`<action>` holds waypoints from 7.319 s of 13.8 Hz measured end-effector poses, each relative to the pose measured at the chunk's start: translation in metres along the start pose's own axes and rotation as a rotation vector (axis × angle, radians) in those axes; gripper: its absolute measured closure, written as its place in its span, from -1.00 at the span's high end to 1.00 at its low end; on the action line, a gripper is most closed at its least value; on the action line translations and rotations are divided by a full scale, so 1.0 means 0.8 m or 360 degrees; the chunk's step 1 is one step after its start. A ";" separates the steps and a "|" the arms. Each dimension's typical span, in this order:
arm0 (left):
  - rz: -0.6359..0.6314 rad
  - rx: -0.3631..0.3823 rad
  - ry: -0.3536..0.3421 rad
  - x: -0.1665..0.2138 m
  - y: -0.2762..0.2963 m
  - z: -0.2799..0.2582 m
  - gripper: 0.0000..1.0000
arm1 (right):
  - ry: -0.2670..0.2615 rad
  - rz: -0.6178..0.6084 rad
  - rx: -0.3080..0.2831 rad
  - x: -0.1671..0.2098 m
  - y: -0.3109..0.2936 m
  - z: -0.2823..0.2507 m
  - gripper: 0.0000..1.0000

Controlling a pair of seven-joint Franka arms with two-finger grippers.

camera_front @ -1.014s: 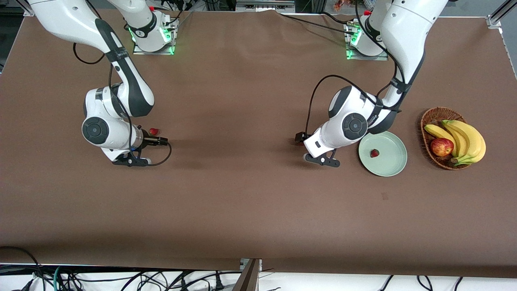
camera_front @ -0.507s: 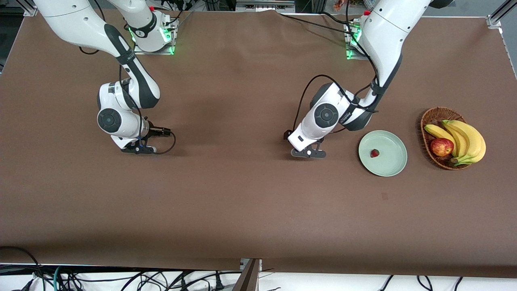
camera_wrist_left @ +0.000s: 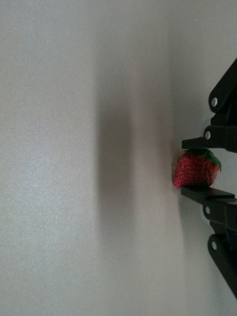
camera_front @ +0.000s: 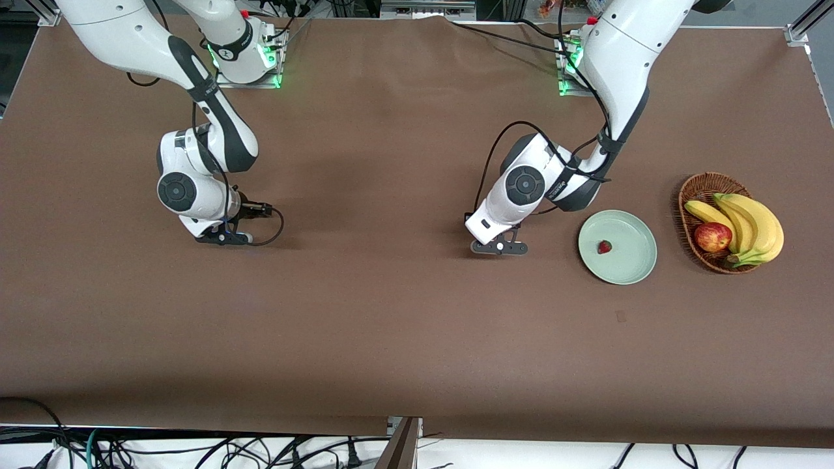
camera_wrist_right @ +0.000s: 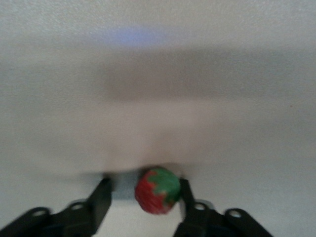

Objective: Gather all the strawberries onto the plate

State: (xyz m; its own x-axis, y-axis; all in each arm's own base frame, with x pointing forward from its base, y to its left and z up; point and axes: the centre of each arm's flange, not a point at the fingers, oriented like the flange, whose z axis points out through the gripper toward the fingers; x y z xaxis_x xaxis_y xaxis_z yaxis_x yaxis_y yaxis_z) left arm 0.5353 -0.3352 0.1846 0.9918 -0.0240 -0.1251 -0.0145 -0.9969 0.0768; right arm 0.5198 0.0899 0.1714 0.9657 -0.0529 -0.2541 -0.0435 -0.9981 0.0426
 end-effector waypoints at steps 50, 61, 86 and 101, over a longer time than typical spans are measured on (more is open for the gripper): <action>0.0564 -0.0242 0.0304 0.094 -0.072 -0.105 1.00 | 0.0276 0.0111 0.0263 0.080 -0.230 -0.261 1.00; 0.0497 -0.0259 0.0548 0.079 0.023 0.016 0.22 | 0.0221 -0.0118 -0.0043 -0.002 0.098 -0.420 1.00; 0.1184 -0.0122 -0.0221 0.109 -0.351 -0.089 -0.13 | 0.0188 -0.0098 -0.0030 -0.099 0.142 -0.544 1.00; 0.0473 -0.0001 -0.0294 0.054 -0.307 -0.385 1.00 | 0.0171 -0.0102 -0.0032 -0.093 0.140 -0.538 1.00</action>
State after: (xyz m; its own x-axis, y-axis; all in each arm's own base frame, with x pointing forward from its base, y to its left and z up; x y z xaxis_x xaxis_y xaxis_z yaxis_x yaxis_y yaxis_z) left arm 0.6208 -0.0687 0.4652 0.9046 -0.3264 -0.2742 -0.2991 -0.9443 0.1373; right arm 0.5532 -0.0046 0.6110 0.9883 0.0157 -0.1518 0.0234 -0.9985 0.0494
